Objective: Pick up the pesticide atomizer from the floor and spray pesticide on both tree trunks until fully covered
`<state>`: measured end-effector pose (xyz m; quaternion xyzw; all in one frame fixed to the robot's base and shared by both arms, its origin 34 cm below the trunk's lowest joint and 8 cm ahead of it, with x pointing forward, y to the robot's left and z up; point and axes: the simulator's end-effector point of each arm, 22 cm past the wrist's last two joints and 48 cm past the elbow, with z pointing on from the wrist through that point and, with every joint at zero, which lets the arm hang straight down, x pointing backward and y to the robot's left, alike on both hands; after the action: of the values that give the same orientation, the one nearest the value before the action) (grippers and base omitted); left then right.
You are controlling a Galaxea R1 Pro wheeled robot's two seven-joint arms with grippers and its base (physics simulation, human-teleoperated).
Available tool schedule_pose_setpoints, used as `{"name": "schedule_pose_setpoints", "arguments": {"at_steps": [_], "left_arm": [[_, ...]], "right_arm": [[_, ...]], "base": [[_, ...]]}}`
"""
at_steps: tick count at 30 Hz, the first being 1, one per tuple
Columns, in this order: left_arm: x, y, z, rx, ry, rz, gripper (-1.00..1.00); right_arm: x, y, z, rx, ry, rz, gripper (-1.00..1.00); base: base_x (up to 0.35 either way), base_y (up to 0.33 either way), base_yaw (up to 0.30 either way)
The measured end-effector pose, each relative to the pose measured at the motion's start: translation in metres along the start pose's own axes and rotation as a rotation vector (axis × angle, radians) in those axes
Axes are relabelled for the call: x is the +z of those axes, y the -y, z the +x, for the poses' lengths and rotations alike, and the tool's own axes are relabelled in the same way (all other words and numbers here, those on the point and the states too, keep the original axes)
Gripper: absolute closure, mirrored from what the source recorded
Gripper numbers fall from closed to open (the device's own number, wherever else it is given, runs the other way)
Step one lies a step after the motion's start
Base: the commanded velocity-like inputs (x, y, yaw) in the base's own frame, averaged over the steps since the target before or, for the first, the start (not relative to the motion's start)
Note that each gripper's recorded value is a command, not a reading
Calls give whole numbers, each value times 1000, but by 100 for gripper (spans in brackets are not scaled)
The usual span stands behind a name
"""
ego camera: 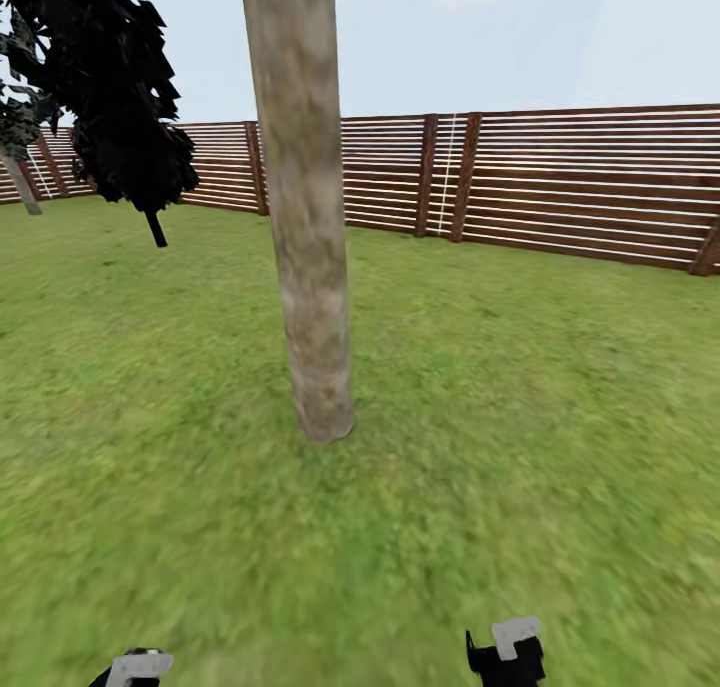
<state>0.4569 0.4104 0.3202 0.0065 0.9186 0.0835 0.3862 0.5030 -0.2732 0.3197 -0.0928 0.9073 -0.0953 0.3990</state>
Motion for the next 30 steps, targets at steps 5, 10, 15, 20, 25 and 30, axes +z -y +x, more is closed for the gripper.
{"name": "schedule_pose_setpoints", "arguments": {"at_steps": [5, 10, 15, 20, 25, 30], "left_arm": [[16, 76, -66, 384, 44, 417, 100], [-6, 143, -127, 624, -61, 872, 100], [-25, 157, -139, 686, -103, 989, 100], [-27, 158, -135, 697, -114, 1000, 100], [-38, 209, -124, 767, -125, 1067, 100], [-46, 244, -124, 797, -111, 1111, 100]], "right_arm": [[0, -100, -80, -304, 152, -486, -100], [-35, -161, -154, -578, 244, -906, -100], [-40, -165, -168, -602, 263, -946, -100], [-43, -172, -170, -600, 268, -958, 100], [-53, -197, -175, -620, 285, -990, 100], [-65, -225, -183, -634, 310, -1024, 100]], "base": [[54, 0, 0], [0, 0, 0], [0, 0, 0], [0, 0, 0], [0, 0, 0], [0, 0, 0]]}}
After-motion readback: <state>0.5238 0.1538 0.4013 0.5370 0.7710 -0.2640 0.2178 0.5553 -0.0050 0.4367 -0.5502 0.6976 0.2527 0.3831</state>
